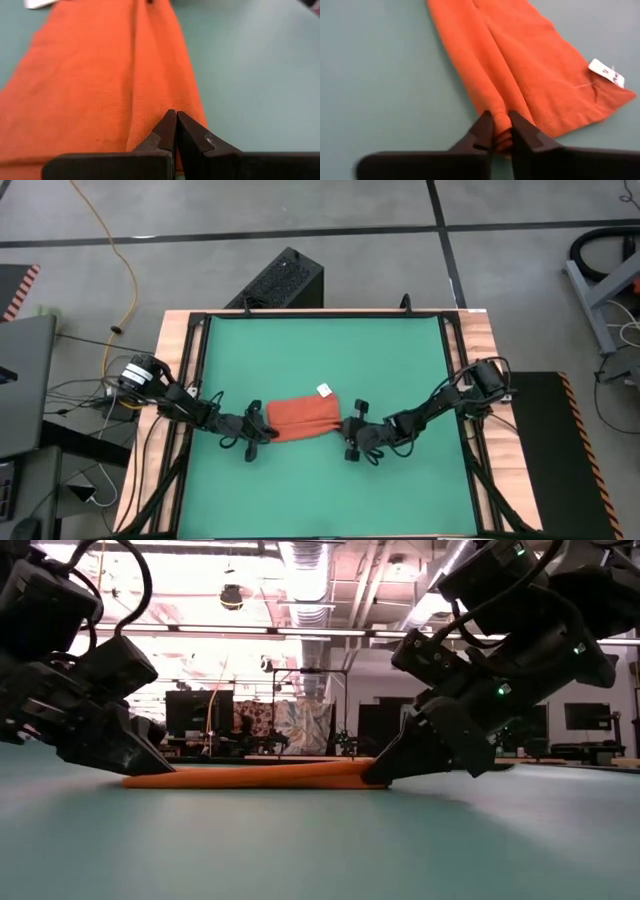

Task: Roll napkin
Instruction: Roll the orange table napkin

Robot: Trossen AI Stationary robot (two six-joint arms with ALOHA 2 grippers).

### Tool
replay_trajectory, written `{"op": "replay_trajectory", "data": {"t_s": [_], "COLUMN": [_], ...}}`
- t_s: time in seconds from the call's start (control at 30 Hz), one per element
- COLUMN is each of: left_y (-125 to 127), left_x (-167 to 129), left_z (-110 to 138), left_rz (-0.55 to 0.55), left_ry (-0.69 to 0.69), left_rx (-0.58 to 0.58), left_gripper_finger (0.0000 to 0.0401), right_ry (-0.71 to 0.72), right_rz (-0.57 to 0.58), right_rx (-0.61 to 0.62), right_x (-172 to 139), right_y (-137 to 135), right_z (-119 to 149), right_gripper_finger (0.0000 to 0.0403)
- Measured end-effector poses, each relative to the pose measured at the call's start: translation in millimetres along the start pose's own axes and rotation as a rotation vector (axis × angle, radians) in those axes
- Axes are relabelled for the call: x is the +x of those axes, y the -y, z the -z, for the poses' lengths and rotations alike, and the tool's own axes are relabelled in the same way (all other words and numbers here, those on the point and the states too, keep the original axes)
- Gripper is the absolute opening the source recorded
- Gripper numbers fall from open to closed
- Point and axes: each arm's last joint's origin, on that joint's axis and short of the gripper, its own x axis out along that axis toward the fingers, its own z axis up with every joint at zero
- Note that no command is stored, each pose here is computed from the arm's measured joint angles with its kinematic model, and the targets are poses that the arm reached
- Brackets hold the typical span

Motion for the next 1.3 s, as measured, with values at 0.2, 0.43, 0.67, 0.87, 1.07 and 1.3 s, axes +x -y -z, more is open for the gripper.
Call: {"op": "replay_trajectory", "data": {"t_s": [0.2,0.43,0.67,0.87,1.07,1.3], "left_y": [4.0,8.6,16.9,16.2,28.3,2.9], "left_x": [-0.6,-1.4,4.4,11.7,16.0,22.5], "left_z": [-6.1,-18.8,-28.8,-30.2,-54.3,-61.2], "left_rz": [0.076,0.124,0.013,-0.172,-0.135,-0.175], "left_ry": [0.051,0.167,0.212,0.179,0.255,0.108], "left_rx": [-0.048,-0.08,0.031,0.145,0.284,0.448], "left_gripper_finger": [0.0,0.0,0.0,0.0,0.0,0.0], "right_ry": [0.0,-0.032,-0.056,-0.061,-0.062,-0.064], "right_rz": [-0.02,-0.045,-0.053,-0.085,-0.086,-0.087], "right_rx": [0.032,0.064,0.072,0.083,0.086,0.085], "right_x": [-3.6,-6.3,-6.0,-6.0,-6.0,-6.1], "right_y": [-8.1,-19.7,-24.8,-26.7,-26.7,-26.9], "right_z": [-0.3,-8.0,-17.7,-19.9,-19.9,-19.7], "right_gripper_finger": [0.0032,0.0032,0.0032,0.0032,0.0032,0.0032]}}
